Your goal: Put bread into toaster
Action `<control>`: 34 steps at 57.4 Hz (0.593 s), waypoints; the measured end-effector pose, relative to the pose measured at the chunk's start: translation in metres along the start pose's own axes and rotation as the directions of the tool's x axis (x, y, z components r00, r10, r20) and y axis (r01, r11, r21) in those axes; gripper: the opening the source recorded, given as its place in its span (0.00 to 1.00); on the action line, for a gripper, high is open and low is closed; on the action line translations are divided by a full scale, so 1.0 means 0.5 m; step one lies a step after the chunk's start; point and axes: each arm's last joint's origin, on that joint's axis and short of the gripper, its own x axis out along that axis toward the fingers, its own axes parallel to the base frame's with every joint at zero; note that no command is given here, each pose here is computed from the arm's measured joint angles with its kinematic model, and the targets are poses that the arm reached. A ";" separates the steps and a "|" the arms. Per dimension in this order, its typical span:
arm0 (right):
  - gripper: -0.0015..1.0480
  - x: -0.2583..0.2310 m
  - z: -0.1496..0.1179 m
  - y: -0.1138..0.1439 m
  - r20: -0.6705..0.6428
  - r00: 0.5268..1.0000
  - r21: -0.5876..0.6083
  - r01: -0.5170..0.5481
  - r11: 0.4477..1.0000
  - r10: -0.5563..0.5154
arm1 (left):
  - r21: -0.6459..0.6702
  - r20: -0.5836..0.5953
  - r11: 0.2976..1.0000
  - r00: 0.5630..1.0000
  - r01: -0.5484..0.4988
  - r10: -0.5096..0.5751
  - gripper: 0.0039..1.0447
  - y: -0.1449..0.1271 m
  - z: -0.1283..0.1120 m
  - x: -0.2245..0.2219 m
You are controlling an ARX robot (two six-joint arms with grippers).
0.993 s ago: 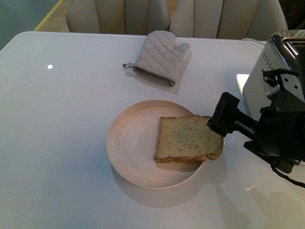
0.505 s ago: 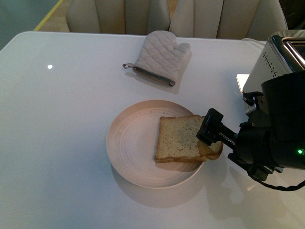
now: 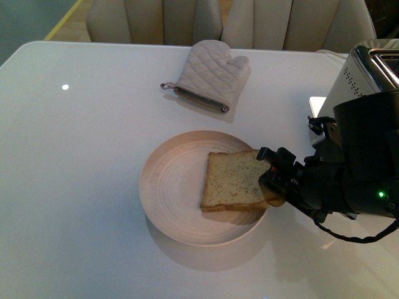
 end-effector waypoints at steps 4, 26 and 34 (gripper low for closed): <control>0.15 -0.001 0.001 0.001 0.007 1.000 0.007 -0.012 1.000 0.012 | 0.000 0.000 1.000 1.000 0.000 0.000 0.93 0.000 0.000 0.000; 0.03 -0.088 0.052 0.062 0.187 0.970 -0.029 -0.150 0.988 0.153 | 0.000 0.000 1.000 1.000 0.000 0.000 0.93 0.000 0.000 0.000; 0.03 -0.166 0.102 0.105 0.295 0.929 -0.079 -0.208 0.975 0.222 | 0.000 0.000 1.000 1.000 0.000 0.000 0.93 0.000 0.000 0.000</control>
